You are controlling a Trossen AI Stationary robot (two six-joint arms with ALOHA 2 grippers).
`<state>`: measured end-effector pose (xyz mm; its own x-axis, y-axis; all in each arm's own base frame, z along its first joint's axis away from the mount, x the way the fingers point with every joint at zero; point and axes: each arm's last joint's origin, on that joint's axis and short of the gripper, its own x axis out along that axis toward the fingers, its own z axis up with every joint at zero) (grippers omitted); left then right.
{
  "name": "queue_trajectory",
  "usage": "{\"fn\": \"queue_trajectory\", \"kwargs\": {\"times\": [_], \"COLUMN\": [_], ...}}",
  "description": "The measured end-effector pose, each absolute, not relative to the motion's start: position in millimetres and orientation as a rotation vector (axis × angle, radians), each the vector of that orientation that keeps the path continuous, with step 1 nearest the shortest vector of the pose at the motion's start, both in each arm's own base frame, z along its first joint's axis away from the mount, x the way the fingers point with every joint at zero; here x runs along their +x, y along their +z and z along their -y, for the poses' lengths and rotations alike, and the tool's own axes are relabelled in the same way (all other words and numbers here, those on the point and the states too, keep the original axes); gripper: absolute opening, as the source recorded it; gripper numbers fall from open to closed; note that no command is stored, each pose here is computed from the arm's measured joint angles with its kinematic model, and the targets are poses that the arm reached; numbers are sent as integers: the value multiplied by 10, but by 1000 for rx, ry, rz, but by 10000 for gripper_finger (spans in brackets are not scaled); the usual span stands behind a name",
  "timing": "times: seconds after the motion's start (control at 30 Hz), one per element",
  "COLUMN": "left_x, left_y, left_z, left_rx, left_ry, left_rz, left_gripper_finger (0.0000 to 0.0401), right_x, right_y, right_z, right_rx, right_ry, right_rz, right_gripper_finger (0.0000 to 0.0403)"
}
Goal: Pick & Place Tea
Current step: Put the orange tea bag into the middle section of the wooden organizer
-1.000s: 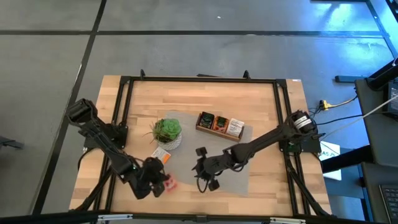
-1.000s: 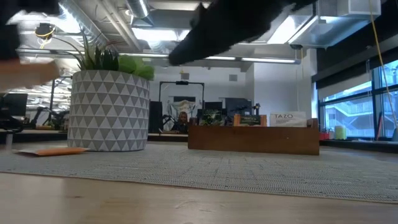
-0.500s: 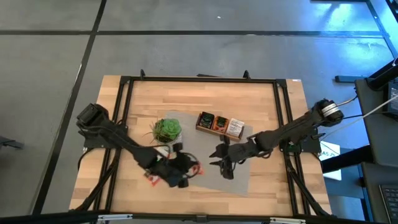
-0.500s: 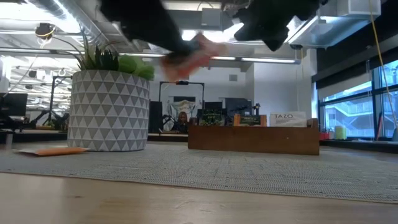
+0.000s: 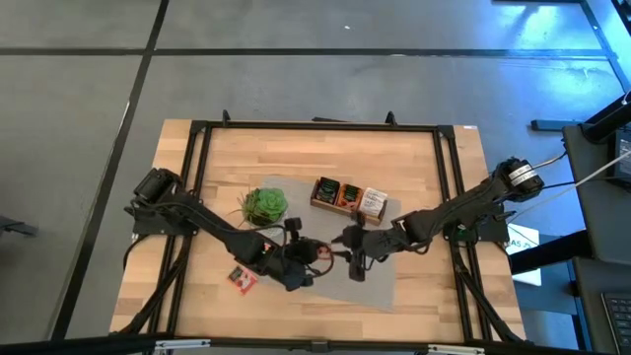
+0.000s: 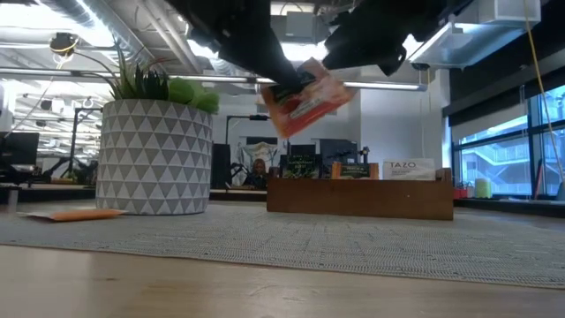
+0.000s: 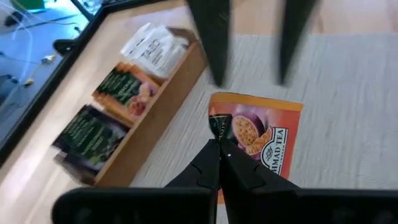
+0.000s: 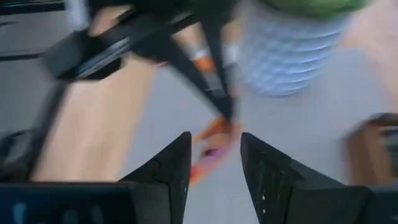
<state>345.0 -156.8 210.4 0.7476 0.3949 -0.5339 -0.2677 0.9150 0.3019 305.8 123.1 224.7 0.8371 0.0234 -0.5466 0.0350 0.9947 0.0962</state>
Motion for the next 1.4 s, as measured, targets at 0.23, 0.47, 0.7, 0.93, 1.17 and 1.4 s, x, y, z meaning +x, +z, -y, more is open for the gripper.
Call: {"fn": "queue_trajectory", "kwargs": {"times": [0.23,0.47,0.7,0.93,1.17,1.4], "left_x": [3445,3459,3459,3474,3481,3483], "left_y": [2091,2103,2108,2125,2134,2136], "left_z": [1546,1533,1548,1553,1557,1558], "left_rx": [235,231,224,209,200,197], "left_ry": [400,418,410,411,408,406], "left_rz": [-631,-613,-608,-586,-577,-575], "left_gripper_finger": [3,3,3,3,3,4], "right_x": [3094,3110,3140,3162,3162,3157], "right_y": [2243,2276,2267,2259,2253,2244], "right_z": [-1211,-1219,-1155,-1106,-1097,-1094], "right_rx": [44,61,115,184,187,187], "right_ry": [-90,-82,-118,-78,-72,-76], "right_rz": [-532,-497,-496,-519,-528,-537], "right_gripper_finger": [141,141,141,123,42,9]}}
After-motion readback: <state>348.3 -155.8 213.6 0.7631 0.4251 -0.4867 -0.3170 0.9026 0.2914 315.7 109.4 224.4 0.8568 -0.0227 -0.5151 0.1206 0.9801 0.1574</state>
